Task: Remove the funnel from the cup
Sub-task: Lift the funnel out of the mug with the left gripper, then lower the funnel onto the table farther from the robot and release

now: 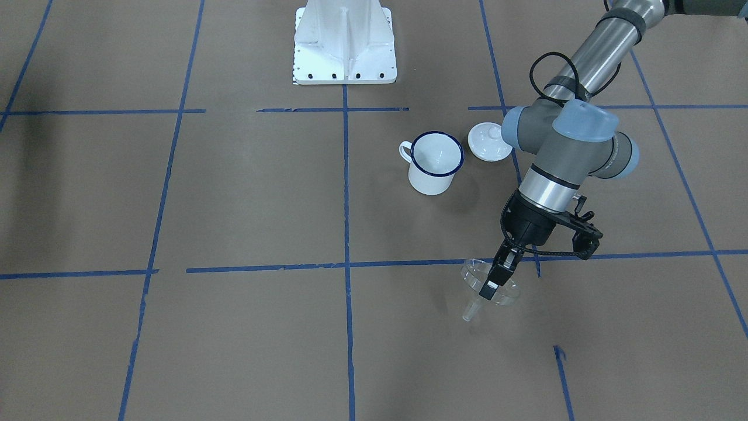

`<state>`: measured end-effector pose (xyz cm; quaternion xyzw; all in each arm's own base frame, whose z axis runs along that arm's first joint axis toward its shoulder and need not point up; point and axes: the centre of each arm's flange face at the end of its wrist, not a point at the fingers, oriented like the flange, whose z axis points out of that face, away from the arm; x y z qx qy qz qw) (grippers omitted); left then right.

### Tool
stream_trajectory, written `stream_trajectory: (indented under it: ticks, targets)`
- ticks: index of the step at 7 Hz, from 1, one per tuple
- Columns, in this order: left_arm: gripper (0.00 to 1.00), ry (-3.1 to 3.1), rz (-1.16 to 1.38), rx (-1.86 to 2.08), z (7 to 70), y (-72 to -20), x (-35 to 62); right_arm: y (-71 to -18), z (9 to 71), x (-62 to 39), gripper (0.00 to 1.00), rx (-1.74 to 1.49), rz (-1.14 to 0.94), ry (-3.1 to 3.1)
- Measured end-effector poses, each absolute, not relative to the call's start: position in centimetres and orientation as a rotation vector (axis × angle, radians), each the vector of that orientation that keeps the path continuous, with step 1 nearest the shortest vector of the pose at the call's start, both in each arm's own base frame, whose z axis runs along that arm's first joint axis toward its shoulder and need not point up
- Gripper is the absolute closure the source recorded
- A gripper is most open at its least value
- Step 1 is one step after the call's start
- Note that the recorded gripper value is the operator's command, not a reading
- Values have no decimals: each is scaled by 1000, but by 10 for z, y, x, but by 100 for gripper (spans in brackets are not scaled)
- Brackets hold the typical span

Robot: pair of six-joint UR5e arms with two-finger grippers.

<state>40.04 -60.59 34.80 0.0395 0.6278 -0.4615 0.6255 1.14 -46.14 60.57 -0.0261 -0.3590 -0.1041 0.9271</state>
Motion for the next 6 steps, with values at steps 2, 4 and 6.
stream_trajectory:
  ticks: [2, 4, 6]
  targets:
    - [100, 1532, -1036, 112, 354, -601, 396, -461, 606, 11, 0, -53, -214, -736]
    - [100, 1576, -1019, 117, 372, -598, 396, -461, 606, 11, 0, -53, -214, -736]
    - [18, 1588, -1008, 112, 387, -593, 406, -461, 606, 11, 0, -53, -214, -736]
